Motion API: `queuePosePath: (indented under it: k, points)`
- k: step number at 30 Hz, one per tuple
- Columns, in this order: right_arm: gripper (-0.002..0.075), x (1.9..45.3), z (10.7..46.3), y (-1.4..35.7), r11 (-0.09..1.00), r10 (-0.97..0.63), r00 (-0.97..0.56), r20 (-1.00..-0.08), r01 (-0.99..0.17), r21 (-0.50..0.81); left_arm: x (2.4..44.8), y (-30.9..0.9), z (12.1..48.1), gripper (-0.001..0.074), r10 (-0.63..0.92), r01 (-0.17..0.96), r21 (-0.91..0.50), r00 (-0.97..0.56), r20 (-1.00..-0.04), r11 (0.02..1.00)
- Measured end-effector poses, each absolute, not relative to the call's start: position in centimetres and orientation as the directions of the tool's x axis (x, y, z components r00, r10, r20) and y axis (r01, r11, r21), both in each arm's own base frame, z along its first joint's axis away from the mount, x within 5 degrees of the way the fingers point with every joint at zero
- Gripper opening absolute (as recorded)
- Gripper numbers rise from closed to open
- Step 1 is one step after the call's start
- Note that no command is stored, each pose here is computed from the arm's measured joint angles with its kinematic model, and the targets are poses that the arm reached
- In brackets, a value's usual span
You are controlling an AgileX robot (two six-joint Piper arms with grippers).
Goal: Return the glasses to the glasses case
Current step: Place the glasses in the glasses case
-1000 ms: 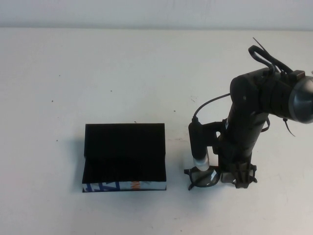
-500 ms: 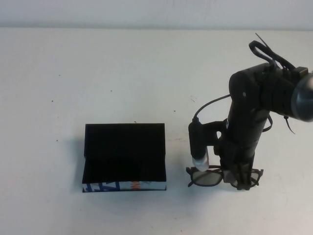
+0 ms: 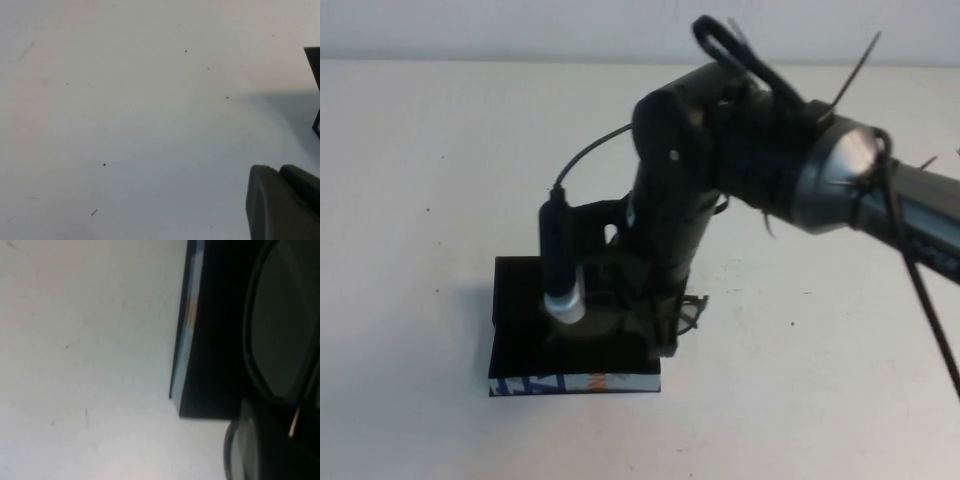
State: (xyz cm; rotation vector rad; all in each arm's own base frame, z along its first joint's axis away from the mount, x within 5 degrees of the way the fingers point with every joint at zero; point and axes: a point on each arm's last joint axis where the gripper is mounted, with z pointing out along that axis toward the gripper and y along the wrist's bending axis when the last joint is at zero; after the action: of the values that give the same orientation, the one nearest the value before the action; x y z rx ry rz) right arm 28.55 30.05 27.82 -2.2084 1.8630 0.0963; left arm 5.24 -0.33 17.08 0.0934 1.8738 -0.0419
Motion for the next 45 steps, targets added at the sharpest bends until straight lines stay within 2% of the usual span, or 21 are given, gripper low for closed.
queuePosePath:
  k: [5, 10, 17, 45]
  points:
    - [0.0041, 28.8, 26.1, 33.8, -0.197, -0.95, 0.226, -0.215, -0.969, -0.148, 5.2, -0.3, 17.1, 0.0, 0.043, 0.086, 0.018, -0.298, -0.954, 0.996]
    - [0.0041, 29.0, 24.9, 35.6, -0.204, -0.948, 0.232, -0.218, -0.969, -0.143, 5.2, -0.3, 17.1, 0.0, 0.043, 0.086, 0.018, -0.298, -0.954, 0.996]
    - [0.004, 29.3, 23.5, 36.1, -0.203, -0.953, 0.224, -0.206, -0.972, -0.121, 5.2, -0.3, 17.1, 0.0, 0.043, 0.086, 0.018, -0.298, -0.954, 0.996]
    - [0.004, 29.6, 21.7, 36.4, -0.177, -0.964, 0.19, -0.188, -0.981, -0.084, 5.2, -0.3, 17.1, 0.0, 0.043, 0.086, 0.018, -0.298, -0.954, 0.996]
